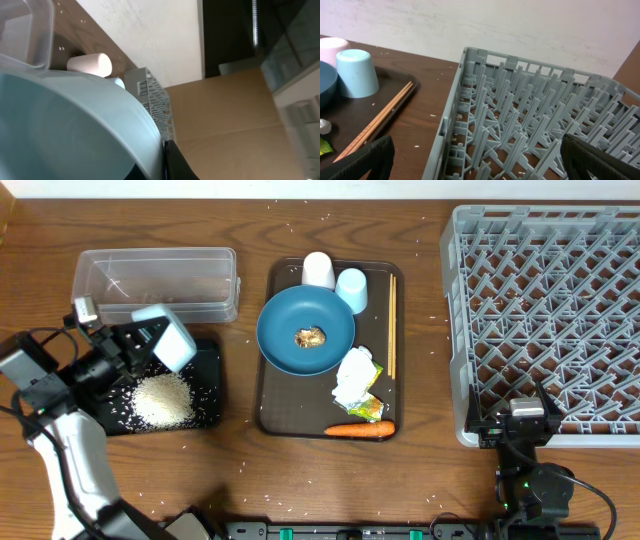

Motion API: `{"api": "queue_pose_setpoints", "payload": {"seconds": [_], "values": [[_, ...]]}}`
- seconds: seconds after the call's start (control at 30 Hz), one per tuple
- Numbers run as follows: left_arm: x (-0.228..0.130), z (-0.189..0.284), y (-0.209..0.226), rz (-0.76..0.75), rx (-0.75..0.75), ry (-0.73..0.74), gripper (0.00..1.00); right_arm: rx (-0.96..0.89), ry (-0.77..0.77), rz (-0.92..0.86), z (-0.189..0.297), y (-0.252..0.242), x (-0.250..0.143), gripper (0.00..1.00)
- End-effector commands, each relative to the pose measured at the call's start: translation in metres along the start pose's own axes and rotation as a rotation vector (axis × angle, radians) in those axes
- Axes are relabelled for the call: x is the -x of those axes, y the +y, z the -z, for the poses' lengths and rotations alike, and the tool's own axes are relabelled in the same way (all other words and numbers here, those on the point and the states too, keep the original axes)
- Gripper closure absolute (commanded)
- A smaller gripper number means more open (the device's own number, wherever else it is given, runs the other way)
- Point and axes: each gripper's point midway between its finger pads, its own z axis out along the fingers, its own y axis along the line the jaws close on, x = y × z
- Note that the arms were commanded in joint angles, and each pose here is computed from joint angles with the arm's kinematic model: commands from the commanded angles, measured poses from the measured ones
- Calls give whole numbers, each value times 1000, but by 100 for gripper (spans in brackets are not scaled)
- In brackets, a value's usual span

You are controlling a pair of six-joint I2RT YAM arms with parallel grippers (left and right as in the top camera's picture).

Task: Sort waste into correct bins and load items into the dishwasher rack
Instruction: 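Carry the emptied bowl back toward the brown tray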

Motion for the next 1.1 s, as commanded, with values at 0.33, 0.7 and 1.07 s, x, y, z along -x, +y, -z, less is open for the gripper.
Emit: {"api": "queue_pose_setpoints", "payload": {"seconds": [0.33, 0.7, 1.07], "values": [[-65, -38, -8, -201, 420, -20, 94, -18, 2, -5, 0, -4, -1, 1], [-154, -67, 9, -361, 634, 215, 94, -18, 2, -5, 0, -4, -1, 1], [-208, -109, 62, -453, 828, 405, 94, -18, 2, -5, 0, -4, -1, 1]]}}
